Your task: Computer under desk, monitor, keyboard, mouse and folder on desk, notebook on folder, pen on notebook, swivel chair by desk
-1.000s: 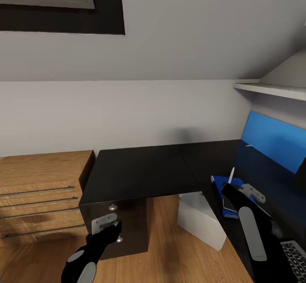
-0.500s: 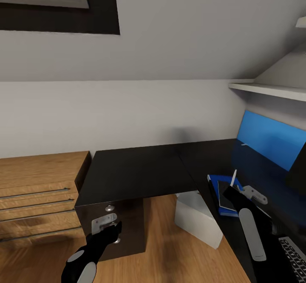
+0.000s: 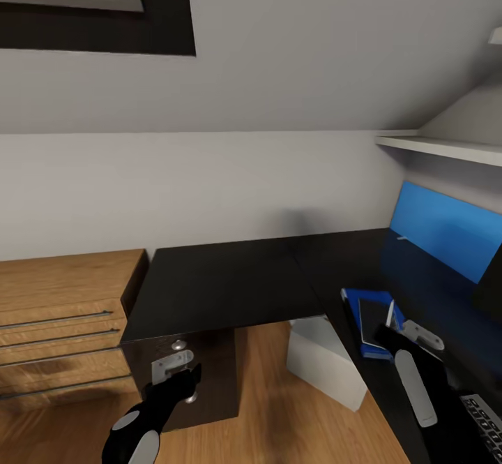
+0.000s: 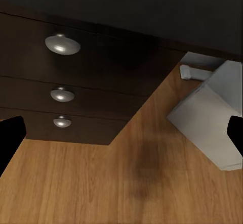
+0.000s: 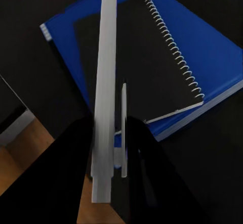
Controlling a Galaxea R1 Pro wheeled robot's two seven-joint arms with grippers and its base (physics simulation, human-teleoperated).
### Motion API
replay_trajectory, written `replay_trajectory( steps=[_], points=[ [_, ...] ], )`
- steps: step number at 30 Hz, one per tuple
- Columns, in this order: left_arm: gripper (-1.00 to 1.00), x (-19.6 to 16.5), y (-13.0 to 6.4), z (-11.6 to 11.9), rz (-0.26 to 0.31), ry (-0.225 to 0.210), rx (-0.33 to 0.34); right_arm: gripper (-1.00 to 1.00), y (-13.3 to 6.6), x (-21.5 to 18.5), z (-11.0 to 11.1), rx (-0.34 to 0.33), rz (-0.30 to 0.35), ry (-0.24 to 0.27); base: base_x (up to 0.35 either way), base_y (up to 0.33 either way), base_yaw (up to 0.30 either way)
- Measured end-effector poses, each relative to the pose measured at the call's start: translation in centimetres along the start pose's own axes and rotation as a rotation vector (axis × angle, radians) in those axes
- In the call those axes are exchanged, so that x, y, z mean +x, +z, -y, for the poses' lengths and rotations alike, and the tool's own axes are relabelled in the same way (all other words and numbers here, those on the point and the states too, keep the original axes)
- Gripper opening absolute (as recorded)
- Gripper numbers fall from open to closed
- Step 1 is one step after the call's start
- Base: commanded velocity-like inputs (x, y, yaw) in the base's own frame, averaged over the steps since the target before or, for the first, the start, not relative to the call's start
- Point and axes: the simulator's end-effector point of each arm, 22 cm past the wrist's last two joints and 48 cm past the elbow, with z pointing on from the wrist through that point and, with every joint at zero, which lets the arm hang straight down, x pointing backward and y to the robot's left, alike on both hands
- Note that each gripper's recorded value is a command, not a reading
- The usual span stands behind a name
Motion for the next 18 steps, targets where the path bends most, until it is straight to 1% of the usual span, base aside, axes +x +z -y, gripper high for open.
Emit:
replay_trajectory(
  steps=[2,6,10,14,18],
  points=[
    [1.00,0.1,0.0,0.3,-0.002,0.005,0.006,-1.00,0.3,0.2,0.0,0.008,-0.007,-0.008,0.145,0.000,0.000],
    [1.00,0.4,0.0,0.7,-0.006,0.011,0.013,-1.00,0.8,0.1,0.2,0.024,-0.006,-0.033,0.043,0.000,0.000],
    [1.00,0.7,0.0,0.7,-0.013,0.014,0.013,-1.00,0.9,0.1,0.2,0.028,-0.005,-0.041,0.011,0.000,0.000],
    [1.00,1.3,-0.1,1.7,-0.022,0.032,0.032,-1.00,0.9,0.0,0.2,0.030,-0.004,-0.045,0.061,0.000,0.000],
    [1.00,1.6,-0.2,2.3,-0.026,0.043,0.044,-1.00,1.6,0.4,0.7,0.063,-0.010,-0.091,0.031,0.000,0.000]
  ],
)
